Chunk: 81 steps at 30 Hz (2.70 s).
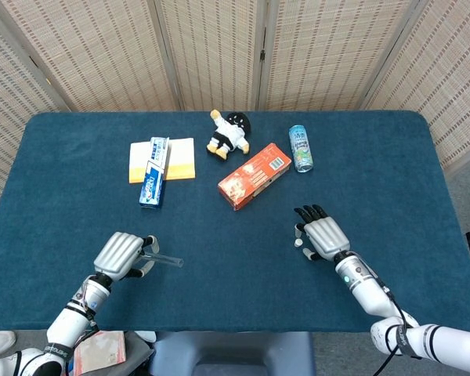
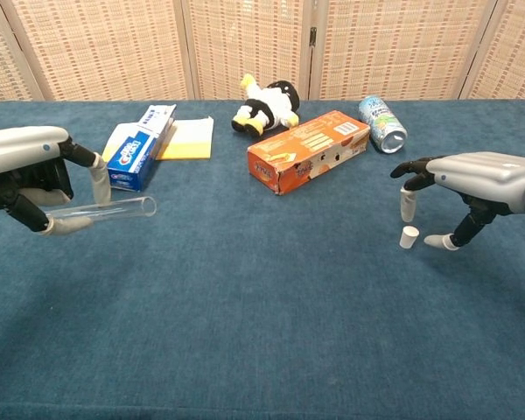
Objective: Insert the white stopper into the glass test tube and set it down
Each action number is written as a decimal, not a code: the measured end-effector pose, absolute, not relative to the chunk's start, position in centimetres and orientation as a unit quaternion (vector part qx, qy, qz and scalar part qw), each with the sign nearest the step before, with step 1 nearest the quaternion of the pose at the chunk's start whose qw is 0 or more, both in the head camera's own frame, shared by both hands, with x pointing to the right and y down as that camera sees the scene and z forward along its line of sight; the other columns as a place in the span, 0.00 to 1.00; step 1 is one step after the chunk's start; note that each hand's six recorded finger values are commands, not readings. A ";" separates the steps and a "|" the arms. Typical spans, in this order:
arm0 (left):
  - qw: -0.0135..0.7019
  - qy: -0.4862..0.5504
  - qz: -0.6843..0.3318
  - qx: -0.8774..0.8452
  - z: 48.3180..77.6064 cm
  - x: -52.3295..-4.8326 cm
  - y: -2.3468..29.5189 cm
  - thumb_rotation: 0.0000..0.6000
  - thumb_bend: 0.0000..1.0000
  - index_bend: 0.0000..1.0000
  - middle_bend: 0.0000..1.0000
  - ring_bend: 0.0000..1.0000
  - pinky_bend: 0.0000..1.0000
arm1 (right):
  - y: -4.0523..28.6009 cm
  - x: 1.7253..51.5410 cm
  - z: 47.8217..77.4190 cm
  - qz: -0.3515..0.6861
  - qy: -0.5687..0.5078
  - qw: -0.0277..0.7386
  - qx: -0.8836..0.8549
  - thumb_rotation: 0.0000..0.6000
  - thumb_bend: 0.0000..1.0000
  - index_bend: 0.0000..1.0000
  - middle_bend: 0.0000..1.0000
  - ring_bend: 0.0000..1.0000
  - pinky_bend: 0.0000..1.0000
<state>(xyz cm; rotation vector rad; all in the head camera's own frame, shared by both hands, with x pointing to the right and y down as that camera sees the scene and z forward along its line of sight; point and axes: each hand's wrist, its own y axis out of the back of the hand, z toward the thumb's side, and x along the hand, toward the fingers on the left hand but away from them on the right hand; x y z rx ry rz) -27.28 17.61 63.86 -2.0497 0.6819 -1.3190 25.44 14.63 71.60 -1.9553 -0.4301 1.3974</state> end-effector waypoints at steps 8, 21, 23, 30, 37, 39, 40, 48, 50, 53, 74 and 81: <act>0.300 0.256 -0.498 -0.773 64.0 -27.3 17.6 1.00 0.36 0.57 1.00 1.00 1.00 | 14.4 25.1 72.3 0.540 -0.160 0.342 -0.752 1.00 0.28 0.41 0.09 0.00 0.00; 0.299 0.256 -0.498 -0.772 64.1 -27.4 17.6 1.00 0.36 0.57 1.00 1.00 1.00 | 14.3 24.7 72.8 0.542 -0.156 0.343 -0.751 1.00 0.29 0.45 0.12 0.00 0.00; 0.299 0.256 -0.498 -0.772 64.2 -27.4 17.6 1.00 0.36 0.57 1.00 1.00 1.00 | 14.3 24.7 72.8 0.542 -0.155 0.343 -0.751 1.00 0.29 0.45 0.12 0.00 0.00; 0.298 0.256 -0.499 -0.773 64.3 -27.4 17.6 1.00 0.36 0.57 1.00 1.00 1.00 | 14.3 24.7 73.0 0.545 -0.155 0.342 -0.750 1.00 0.30 0.46 0.13 0.00 0.00; 0.297 0.256 -0.499 -0.773 64.4 -27.5 17.6 1.00 0.36 0.57 1.00 1.00 1.00 | 14.2 24.6 73.0 0.546 -0.154 0.342 -0.750 1.00 0.31 0.47 0.14 0.00 0.00; 0.297 0.256 -0.500 -0.772 64.4 -27.5 17.6 1.00 0.36 0.57 1.00 1.00 1.00 | 14.1 24.6 73.0 0.545 -0.154 0.342 -0.749 1.00 0.32 0.48 0.14 0.00 0.00; 0.297 0.256 -0.500 -0.772 64.4 -27.5 17.6 1.00 0.36 0.57 1.00 1.00 1.00 | 14.1 24.6 73.0 0.545 -0.155 0.342 -0.749 1.00 0.33 0.48 0.15 0.00 0.00; 0.295 0.256 -0.501 -0.772 64.6 -27.6 17.5 1.00 0.36 0.57 1.00 1.00 1.00 | 14.0 24.4 72.9 0.544 -0.157 0.342 -0.750 1.00 0.39 0.55 0.19 0.00 0.00; 0.295 0.257 -0.502 -0.771 64.6 -27.7 17.3 1.00 0.36 0.56 1.00 1.00 1.00 | 13.9 24.4 72.7 0.541 -0.161 0.342 -0.751 1.00 0.40 0.57 0.20 0.00 0.00; 0.292 0.260 -0.502 -0.771 64.6 -27.8 17.0 1.00 0.36 0.56 1.00 1.00 1.00 | 13.6 24.4 72.1 0.537 -0.168 0.343 -0.752 1.00 0.42 0.58 0.22 0.00 0.00; 0.161 0.339 -0.422 -0.825 62.4 -25.2 11.8 1.00 0.36 0.57 1.00 1.00 1.00 | 7.7 20.3 57.8 0.364 -0.320 0.320 -0.814 1.00 0.51 0.65 0.30 0.02 0.00; 0.107 0.350 -0.391 -0.845 61.6 -23.2 10.8 1.00 0.36 0.57 1.00 1.00 1.00 | 7.2 17.1 55.2 0.294 -0.328 0.319 -0.839 1.00 0.52 0.65 0.31 0.03 0.00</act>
